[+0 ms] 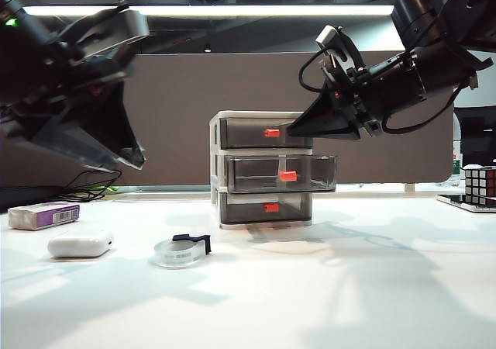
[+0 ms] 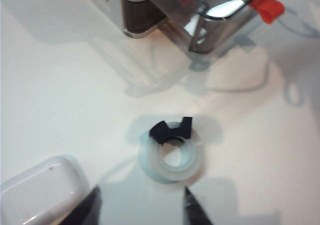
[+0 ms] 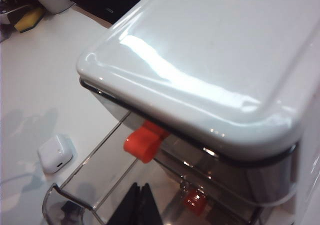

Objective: Open the second layer of the drawer on the table, pick up the transparent tape on the table and put it in, and finally close the drawer.

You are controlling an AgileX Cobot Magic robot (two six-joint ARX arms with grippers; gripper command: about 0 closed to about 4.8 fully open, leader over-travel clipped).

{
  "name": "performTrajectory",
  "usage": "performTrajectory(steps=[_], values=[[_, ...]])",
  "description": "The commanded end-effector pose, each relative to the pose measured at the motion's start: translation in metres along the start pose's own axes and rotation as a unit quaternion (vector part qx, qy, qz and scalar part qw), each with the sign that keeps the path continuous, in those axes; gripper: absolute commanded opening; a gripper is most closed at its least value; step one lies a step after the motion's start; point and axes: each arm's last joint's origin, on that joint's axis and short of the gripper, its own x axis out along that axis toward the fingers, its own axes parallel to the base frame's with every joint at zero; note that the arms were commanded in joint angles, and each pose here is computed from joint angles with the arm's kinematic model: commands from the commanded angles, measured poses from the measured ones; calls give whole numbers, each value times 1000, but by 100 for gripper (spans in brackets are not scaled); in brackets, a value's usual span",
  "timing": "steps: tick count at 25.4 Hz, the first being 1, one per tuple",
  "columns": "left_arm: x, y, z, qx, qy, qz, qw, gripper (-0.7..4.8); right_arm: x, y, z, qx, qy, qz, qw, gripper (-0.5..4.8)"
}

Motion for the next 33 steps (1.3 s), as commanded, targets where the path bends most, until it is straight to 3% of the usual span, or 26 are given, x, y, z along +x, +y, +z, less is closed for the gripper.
performTrajectory(steps=[1, 3, 7, 11, 17, 27, 33], values=[[1, 8, 1, -18, 1, -26, 1000, 247, -1, 2, 4, -6, -6, 7, 1000, -5], [1, 8, 1, -35, -1, -26, 999, 247, 0, 3, 4, -6, -6, 7, 1000, -5], [8, 6, 1, -33, 0, -39, 999, 253, 0, 3, 4, -6, -6, 7, 1000, -5], [27, 5, 1, -33, -2, -83, 996, 475, 0, 3, 4, -5, -4, 7, 1000, -5], [66, -3, -10, -30, 13, -94, 995, 479, 0, 3, 2, 1, 3, 9, 1000, -5], [84, -23, -16, 23, -14, 7, 1000, 479, 0, 3, 2, 2, 4, 17, 1000, -5], [95, -22, -24, 22, -3, 12, 1000, 479, 0, 3, 1, 3, 6, 17, 1000, -5]])
